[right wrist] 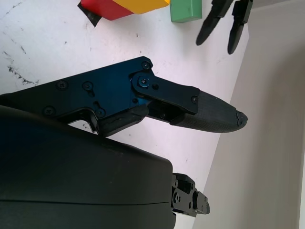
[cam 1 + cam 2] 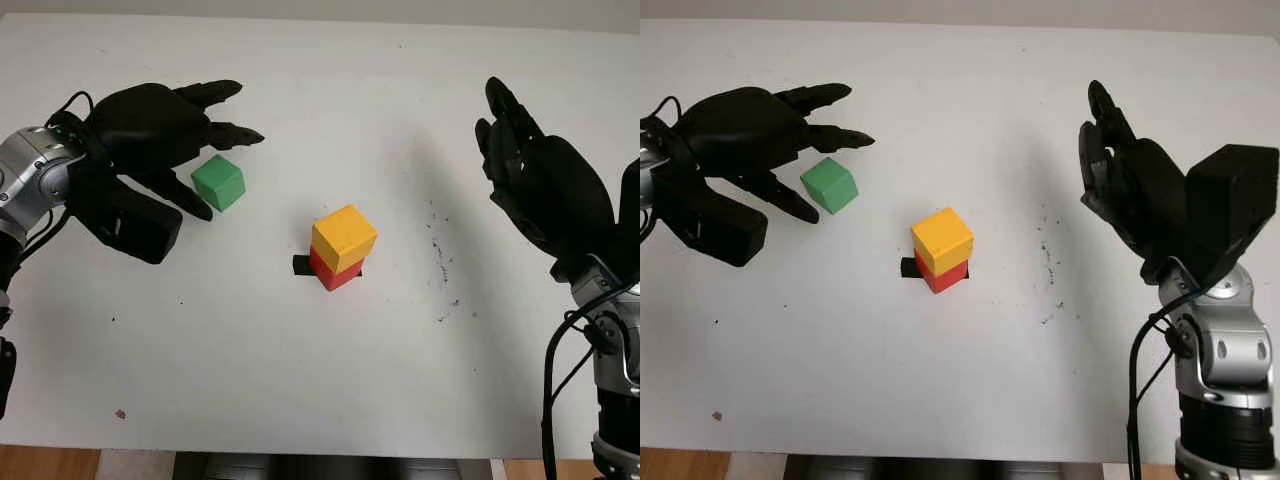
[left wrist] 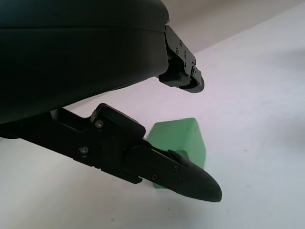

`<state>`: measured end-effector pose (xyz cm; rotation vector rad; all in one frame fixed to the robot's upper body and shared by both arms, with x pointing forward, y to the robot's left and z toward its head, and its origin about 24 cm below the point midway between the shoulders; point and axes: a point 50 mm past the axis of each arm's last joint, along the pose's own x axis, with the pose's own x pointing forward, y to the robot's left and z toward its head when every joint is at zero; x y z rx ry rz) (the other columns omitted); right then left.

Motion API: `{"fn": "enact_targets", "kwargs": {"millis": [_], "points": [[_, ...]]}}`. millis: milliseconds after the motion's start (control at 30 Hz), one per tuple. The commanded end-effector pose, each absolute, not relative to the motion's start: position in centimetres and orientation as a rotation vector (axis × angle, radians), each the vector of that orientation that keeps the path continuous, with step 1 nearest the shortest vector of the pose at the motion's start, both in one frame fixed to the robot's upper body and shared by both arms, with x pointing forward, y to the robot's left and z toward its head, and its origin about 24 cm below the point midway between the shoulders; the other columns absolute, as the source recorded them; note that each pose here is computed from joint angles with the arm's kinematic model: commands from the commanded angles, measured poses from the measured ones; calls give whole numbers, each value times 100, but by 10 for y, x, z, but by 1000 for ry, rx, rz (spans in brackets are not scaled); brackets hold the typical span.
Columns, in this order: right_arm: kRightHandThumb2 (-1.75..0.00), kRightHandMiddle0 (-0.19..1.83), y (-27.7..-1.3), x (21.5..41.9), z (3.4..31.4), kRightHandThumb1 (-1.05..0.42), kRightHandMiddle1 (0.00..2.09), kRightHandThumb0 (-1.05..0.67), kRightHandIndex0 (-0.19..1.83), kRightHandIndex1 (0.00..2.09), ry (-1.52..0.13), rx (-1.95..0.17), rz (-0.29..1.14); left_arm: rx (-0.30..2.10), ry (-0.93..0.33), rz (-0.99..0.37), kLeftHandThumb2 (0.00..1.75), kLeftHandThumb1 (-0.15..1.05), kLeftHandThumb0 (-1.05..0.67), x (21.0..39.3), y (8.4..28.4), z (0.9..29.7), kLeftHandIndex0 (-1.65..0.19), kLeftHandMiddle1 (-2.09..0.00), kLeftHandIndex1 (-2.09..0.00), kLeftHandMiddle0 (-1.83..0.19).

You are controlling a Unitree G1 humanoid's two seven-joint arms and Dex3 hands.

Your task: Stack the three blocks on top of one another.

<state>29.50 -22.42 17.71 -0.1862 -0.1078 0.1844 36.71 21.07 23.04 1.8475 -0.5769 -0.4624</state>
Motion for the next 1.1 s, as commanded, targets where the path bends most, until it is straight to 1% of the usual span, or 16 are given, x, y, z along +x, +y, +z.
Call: {"fn": "enact_targets", "kwargs": {"millis": [0, 133, 233, 433, 733, 933, 1067], "points": [[-74, -14, -226, 292, 177, -105, 4, -73, -19, 3, -109, -179, 178, 1887, -600, -446, 6, 96, -73, 367, 211, 231, -40, -8, -14, -2], [-73, -15, -226, 291, 176, -105, 4, -73, -19, 2, -109, -181, 180, 1965, -638, -418, 6, 97, -71, 368, 211, 229, -43, -7, -18, -3], [-73, -15, -227, 291, 176, -105, 4, -73, -19, 2, -107, -184, 177, 1980, -645, -409, 5, 96, -70, 368, 211, 228, -44, -7, -20, -4], [-73, -15, -228, 291, 176, -105, 4, -72, -19, 2, -107, -173, 174, 1993, -625, -394, 5, 93, -69, 370, 211, 227, -41, -7, -23, -6], [-74, -14, -229, 291, 175, -105, 5, -72, -19, 0, -115, -179, 179, 2053, -566, -342, 5, 93, -73, 372, 212, 229, -37, -6, -18, -6], [-72, -13, -229, 291, 174, -105, 5, -73, -19, 1, -111, -185, 173, 2047, -567, -335, 5, 91, -72, 372, 213, 227, -41, -6, -16, -6], [-72, -13, -229, 291, 174, -105, 5, -72, -19, 2, -112, -183, 172, 2048, -573, -335, 6, 92, -71, 372, 213, 226, -45, -6, -17, -7]]}}
